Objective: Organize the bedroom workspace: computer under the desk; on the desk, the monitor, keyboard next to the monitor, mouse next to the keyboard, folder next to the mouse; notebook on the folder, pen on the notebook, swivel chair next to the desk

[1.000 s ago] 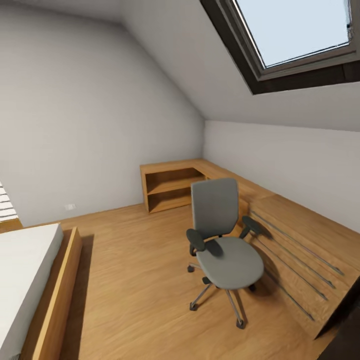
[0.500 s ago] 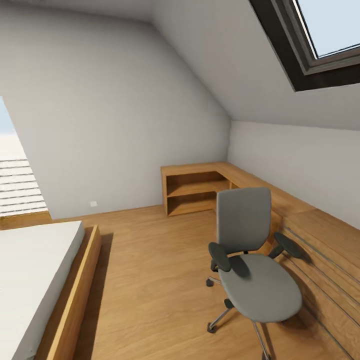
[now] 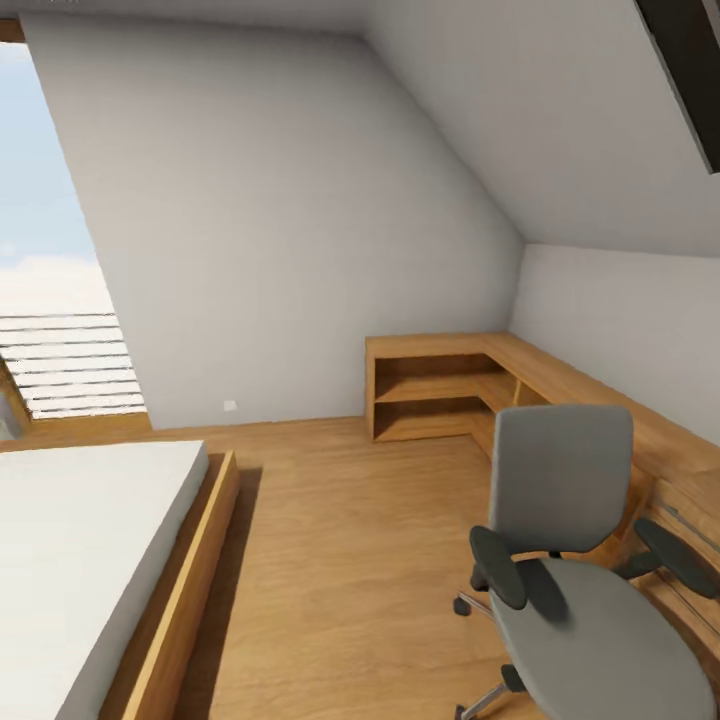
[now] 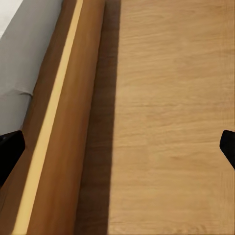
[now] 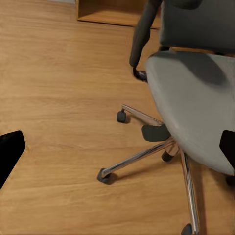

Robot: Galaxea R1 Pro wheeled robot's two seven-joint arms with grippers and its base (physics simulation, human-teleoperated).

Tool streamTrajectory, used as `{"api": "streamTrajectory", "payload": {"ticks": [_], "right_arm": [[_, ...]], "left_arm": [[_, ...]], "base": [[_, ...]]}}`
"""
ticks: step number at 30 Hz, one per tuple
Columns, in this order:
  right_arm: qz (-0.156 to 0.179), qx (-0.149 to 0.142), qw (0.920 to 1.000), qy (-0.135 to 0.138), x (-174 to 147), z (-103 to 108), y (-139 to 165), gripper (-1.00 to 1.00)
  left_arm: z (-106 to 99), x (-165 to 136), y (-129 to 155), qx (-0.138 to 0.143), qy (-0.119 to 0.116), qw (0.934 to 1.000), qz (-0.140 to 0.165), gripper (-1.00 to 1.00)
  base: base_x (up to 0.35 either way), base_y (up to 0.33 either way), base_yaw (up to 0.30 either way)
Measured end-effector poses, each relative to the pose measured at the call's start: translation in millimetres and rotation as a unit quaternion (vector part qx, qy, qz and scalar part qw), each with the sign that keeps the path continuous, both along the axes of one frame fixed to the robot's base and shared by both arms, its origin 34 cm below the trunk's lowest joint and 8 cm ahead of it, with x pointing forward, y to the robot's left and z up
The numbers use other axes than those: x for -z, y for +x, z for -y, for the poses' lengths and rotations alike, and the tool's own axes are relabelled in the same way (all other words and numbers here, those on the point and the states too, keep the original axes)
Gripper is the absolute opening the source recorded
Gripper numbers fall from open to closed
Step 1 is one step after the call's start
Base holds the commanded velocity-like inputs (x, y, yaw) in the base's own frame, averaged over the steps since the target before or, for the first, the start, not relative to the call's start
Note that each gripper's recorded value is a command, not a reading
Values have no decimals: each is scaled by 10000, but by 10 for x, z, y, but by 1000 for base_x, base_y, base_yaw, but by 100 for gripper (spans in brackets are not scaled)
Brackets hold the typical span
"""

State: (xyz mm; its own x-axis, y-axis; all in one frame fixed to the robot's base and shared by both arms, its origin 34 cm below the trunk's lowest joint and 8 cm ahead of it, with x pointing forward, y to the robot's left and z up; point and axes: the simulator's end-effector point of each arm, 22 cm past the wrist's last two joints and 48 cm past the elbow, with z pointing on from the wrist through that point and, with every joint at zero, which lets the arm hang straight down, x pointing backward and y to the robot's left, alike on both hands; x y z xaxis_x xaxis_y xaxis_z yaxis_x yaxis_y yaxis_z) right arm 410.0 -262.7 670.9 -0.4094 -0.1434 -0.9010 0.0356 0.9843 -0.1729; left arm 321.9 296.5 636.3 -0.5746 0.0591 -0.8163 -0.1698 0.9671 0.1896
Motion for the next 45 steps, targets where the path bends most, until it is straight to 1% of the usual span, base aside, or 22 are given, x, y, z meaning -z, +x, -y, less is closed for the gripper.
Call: {"api": "streamTrajectory", "payload": {"ticks": [4,9,11,13,45], "right_arm": [[-1,-1,10000,0,1,0,0,100],[2,-4,10000,1,0,0,5,100],[-42,-14,10000,-7,17,-5,-2,100],[-56,-13,10000,-13,22,1,-6,100],[-115,-9,9999,-58,44,41,-17,100]], "left_arm": [[1,1,2,0,0,10000,-2,100],[23,4,0,-2,-18,10000,-4,100],[73,8,-1,-2,-51,10000,-8,100],[81,8,-6,-12,-58,10000,-10,100],[90,7,-2,-9,-64,10000,-6,100]], "base": [[275,0,279],[95,0,217],[141,0,40],[244,0,18],[323,0,1]]}}
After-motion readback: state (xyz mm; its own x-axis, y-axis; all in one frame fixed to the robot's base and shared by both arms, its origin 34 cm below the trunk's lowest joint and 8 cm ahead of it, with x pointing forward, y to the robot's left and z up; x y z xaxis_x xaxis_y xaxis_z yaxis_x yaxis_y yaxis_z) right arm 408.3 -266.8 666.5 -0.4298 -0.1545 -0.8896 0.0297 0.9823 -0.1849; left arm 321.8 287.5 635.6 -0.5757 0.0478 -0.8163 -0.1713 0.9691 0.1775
